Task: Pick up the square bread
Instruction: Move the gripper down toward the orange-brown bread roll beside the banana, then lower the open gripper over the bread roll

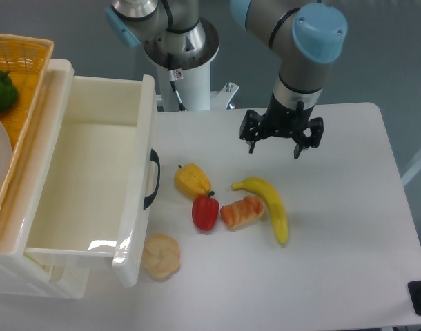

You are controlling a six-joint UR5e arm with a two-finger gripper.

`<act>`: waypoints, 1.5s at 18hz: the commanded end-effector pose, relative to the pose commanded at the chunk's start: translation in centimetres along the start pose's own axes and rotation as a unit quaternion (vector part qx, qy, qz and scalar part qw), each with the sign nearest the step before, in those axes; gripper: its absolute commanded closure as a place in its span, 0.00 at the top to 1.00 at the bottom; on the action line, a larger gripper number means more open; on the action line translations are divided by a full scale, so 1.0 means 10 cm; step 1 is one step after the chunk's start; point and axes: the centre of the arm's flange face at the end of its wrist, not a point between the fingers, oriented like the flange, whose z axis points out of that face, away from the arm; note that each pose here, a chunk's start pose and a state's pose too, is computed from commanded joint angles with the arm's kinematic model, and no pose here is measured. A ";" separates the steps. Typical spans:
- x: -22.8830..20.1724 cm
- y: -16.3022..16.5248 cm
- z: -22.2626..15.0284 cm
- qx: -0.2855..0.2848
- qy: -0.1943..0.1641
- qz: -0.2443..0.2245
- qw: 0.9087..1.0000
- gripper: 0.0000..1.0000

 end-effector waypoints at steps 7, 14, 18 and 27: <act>-0.14 -0.09 0.43 -0.015 0.005 -0.011 1.000 1.00; 0.02 -0.25 0.66 -0.043 -0.006 0.176 0.983 1.00; 0.10 -0.36 0.93 -0.081 -0.021 0.263 0.961 1.00; 0.19 -0.52 1.36 -0.090 -0.002 0.382 0.920 1.00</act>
